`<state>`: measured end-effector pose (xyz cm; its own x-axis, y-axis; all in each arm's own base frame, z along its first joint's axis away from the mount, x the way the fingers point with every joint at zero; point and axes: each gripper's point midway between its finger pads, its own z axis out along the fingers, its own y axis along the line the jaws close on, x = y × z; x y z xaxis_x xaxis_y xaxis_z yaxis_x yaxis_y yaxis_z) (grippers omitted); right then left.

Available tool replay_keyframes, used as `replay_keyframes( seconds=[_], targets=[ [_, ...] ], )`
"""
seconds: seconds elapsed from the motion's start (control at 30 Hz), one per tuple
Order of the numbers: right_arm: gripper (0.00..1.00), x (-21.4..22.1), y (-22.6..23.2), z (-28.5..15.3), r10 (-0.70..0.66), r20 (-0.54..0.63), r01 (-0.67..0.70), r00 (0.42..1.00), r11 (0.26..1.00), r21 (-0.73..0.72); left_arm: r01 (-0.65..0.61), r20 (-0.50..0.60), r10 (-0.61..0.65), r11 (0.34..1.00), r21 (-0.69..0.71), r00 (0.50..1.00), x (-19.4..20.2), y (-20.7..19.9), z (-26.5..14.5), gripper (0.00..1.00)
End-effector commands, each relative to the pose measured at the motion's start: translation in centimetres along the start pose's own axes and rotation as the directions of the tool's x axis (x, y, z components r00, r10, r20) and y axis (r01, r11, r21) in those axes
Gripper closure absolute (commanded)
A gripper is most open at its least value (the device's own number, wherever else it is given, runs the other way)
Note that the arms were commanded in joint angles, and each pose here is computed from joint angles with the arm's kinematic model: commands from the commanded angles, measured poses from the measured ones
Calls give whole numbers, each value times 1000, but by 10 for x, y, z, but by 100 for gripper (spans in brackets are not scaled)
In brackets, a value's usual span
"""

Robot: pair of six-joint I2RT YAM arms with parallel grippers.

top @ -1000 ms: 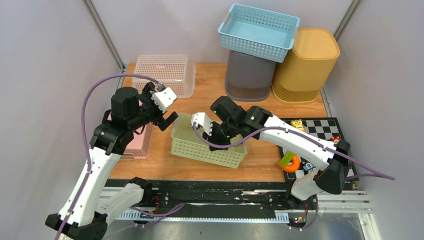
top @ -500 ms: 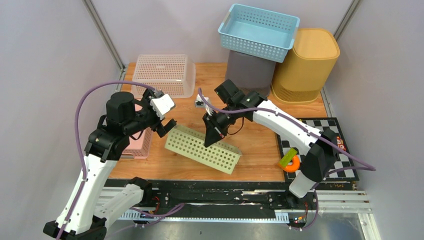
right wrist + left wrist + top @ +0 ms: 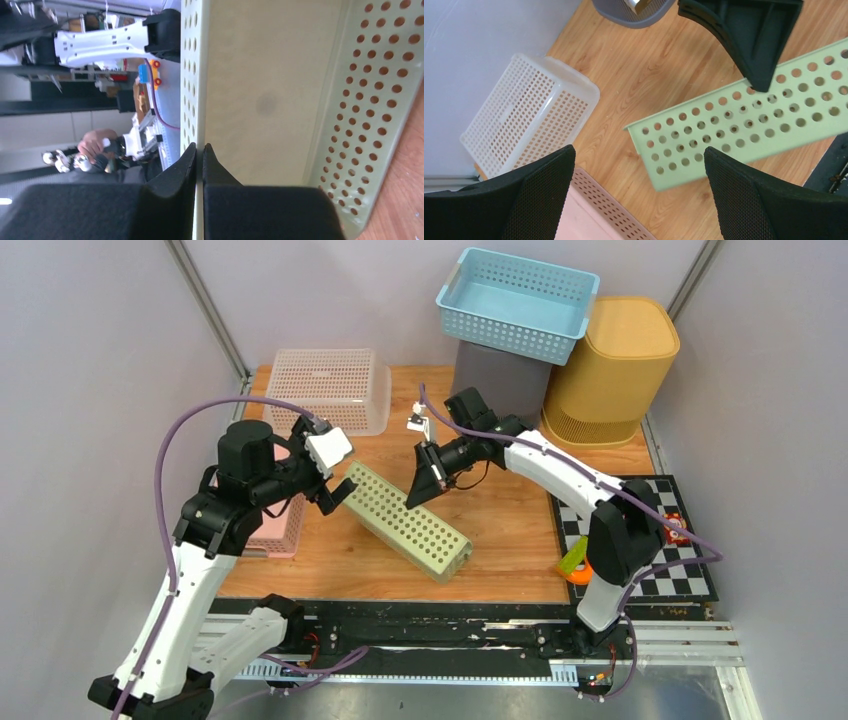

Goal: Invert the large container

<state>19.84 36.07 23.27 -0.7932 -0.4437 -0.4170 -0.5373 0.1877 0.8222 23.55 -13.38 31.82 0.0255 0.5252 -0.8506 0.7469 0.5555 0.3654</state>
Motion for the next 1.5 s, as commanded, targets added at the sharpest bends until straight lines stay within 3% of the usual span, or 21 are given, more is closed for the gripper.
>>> replay_keyframes(
  seconds=[0.0, 0.47, 0.87, 1.47],
  targets=[
    [98, -14, -27, -11, 138, 54, -137, 989, 990, -15, 19, -7, -19, 999, 29, 1000, 4, -6, 2, 0],
    [97, -25, -79, -52, 257, 219, -266, 941, 964, 14, 28, -19, -27, 998, 53, 999, 11, -12, 6, 0],
    [95, -20, -99, -77, 277, 279, -295, 919, 955, 23, 29, -58, -25, 997, 71, 998, 26, -15, 13, 0],
    [90, -23, -119, -116, 311, 355, -332, 882, 943, -2, 106, -147, -88, 986, 126, 985, 71, -20, 68, 0]
  ],
)
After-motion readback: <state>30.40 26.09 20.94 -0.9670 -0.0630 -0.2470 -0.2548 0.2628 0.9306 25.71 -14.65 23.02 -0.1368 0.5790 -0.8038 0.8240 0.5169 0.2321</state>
